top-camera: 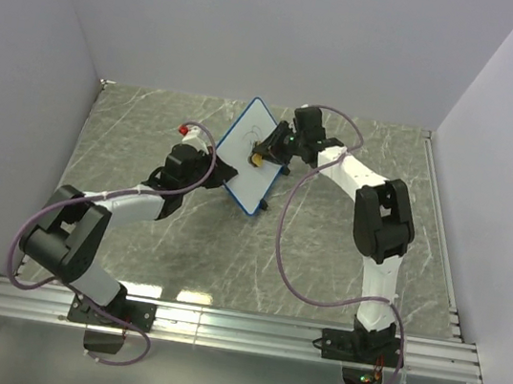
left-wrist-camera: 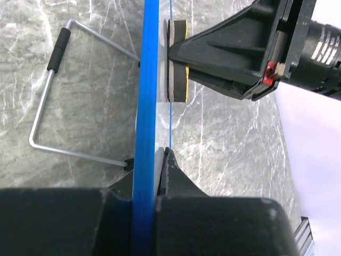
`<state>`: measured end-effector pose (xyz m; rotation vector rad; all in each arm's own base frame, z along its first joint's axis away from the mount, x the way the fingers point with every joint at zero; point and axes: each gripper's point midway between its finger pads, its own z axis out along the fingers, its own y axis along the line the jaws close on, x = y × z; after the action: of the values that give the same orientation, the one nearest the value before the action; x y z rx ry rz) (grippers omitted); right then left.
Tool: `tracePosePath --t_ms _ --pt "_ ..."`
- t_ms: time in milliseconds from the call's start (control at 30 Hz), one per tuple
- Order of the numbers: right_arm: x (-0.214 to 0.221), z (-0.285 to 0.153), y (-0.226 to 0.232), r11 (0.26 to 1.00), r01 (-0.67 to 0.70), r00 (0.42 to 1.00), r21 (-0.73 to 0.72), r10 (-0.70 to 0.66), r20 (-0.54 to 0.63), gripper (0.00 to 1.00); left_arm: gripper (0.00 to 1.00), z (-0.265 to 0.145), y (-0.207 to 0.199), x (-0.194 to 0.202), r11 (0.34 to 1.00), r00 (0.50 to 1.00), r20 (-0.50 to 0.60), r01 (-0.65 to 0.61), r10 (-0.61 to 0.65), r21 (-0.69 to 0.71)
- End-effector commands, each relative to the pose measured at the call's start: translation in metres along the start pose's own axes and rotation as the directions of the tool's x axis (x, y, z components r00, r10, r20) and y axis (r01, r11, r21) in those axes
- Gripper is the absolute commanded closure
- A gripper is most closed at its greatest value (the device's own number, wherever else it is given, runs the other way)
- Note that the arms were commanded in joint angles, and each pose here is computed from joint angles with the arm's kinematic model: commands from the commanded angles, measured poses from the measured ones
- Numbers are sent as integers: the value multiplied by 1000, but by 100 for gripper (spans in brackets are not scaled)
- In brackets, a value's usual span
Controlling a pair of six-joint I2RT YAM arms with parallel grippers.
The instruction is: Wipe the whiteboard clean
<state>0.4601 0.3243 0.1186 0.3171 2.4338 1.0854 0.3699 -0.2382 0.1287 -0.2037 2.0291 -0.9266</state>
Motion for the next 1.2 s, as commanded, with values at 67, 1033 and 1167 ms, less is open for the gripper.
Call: tracePosePath --t_ms 67,1033,1167 --pt "14 20 72 987 24 999 -160 -27 -21 100 100 -59 70 181 984 794 -605 -55 -61 -172" --pt "58 27 -130 934 -71 983 351 125 -134 100 100 -69 70 188 984 813 -579 -42 -66 -171" --pt "59 22 -135 913 -62 980 404 133 -151 100 100 -66 71 189 984 812 -581 -49 -60 -170"
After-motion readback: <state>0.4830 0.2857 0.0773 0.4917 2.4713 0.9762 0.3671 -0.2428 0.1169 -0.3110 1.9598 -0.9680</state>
